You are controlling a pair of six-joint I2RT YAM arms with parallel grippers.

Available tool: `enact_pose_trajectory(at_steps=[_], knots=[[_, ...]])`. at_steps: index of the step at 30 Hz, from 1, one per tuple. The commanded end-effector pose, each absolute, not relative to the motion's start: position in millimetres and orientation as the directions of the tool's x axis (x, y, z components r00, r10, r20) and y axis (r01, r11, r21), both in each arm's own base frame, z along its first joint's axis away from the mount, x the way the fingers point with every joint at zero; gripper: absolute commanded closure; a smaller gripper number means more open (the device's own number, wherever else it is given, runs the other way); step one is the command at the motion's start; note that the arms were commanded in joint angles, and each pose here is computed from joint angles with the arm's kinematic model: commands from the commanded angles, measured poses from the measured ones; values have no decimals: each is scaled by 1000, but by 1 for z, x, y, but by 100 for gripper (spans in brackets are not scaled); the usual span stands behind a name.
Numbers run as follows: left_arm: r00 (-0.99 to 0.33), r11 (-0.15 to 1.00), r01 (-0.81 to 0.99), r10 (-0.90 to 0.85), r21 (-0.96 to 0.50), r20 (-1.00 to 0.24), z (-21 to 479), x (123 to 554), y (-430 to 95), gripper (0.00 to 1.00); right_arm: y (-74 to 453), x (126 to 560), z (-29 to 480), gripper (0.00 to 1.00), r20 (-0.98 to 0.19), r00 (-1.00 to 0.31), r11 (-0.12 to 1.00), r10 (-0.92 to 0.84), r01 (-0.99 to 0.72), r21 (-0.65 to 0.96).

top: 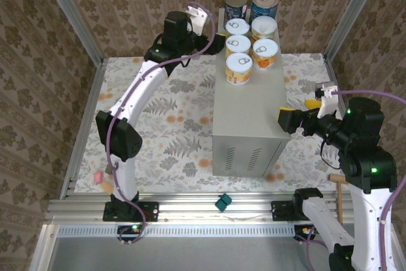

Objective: Place and organize the canned foods onto the counter

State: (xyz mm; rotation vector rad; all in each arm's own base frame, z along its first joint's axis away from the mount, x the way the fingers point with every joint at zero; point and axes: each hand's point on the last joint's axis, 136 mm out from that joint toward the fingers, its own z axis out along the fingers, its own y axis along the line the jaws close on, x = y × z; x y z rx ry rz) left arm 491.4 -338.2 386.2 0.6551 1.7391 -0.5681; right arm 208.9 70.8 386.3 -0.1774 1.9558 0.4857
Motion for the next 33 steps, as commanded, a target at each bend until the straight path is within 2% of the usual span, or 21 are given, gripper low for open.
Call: enact_pose_trajectory(at_steps=[1, 15, 33], knots=[[-192, 732, 680, 121, -43, -974, 398, 492, -334, 0, 73, 206, 383, 0, -901, -428, 904, 75, -352, 242], [-227, 821, 570, 111, -40, -968, 392, 507, -310, 0, 74, 206, 383, 0, -900, -430, 903, 65, -357, 236], [-222, 807, 589, 100, -52, -970, 388, 534, -321, 0, 74, 205, 381, 0, -896, -439, 903, 63, -357, 238]])
